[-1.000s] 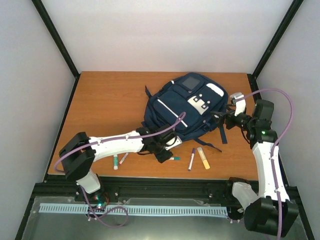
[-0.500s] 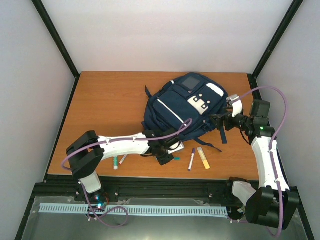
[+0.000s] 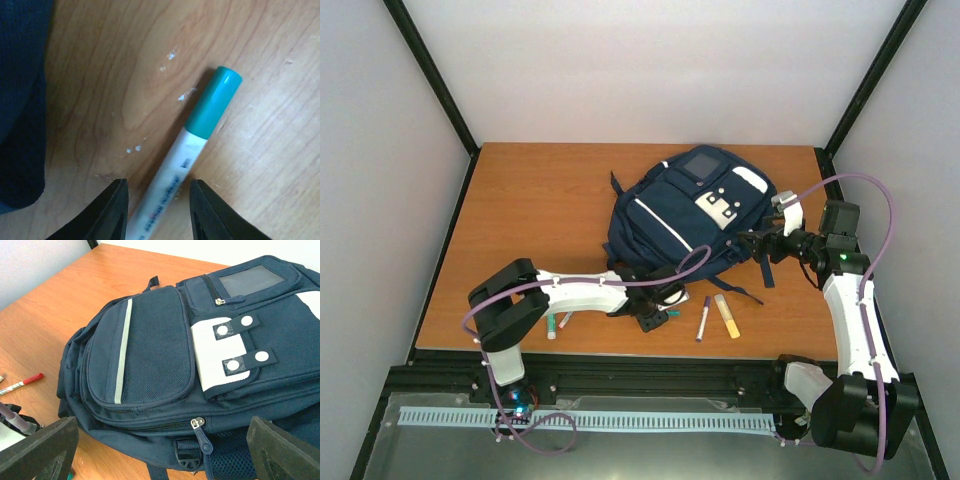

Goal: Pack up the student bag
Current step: Pick up the stationery from the center of the board.

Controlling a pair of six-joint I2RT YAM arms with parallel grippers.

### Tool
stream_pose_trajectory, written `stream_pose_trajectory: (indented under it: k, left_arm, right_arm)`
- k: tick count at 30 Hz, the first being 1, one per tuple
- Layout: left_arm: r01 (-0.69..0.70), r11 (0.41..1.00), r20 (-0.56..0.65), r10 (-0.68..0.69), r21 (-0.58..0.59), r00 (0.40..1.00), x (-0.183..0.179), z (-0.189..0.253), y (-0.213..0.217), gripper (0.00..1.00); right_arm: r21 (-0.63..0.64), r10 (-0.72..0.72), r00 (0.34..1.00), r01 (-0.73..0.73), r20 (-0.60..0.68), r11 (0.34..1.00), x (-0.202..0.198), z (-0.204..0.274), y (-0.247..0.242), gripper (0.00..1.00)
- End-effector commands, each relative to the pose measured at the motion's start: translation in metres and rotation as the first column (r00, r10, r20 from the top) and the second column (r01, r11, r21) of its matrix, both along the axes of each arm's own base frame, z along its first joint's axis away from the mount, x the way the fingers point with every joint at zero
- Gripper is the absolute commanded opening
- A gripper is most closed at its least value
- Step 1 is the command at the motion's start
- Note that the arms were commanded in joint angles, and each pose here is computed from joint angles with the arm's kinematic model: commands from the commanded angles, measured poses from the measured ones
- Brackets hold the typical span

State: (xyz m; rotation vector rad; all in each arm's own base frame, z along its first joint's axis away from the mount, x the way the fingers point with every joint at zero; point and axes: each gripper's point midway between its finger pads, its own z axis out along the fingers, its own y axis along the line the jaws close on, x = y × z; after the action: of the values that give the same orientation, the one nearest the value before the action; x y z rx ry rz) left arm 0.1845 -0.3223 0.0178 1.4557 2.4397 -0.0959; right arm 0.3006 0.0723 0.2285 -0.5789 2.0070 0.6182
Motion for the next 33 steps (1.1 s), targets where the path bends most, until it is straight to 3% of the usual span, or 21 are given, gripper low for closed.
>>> stream_pose_trajectory:
  k: [1,8,17,26,33]
  left_arm:
    - [0.003,1.0,0.019,-0.003,-0.014,1.0,-0.001,-0.003,-0.004,0.35]
    - [0.003,1.0,-0.003,-0.003,0.023,1.0,-0.005,-0.006,0.0,0.17]
    - [-0.036,0.998,-0.02,0.037,0.058,0.999,-0.012,-0.001,0.007,0.09]
    - [-0.117,0.983,0.0,0.118,-0.143,0.993,-0.006,0.06,-0.013,0.08]
    - [-0.2,0.929,-0.022,0.204,-0.311,0.979,0.003,0.098,-0.016,0.07]
  right_arm:
    - [0.002,0.029,0.999,-0.029,0.025,1.0,0.001,0.007,0.002,0.94]
    - [0.005,0.037,0.999,-0.037,0.019,0.999,0.0,0.006,0.003,0.93]
    - [0.008,0.044,0.999,-0.044,0.013,0.999,0.001,0.006,0.004,0.92]
    - [-0.012,-0.052,0.999,0.052,-0.012,0.999,0.012,0.001,-0.009,0.96]
    - [-0.116,-0.095,0.995,0.09,-0.038,0.989,0.03,0.008,-0.006,0.82]
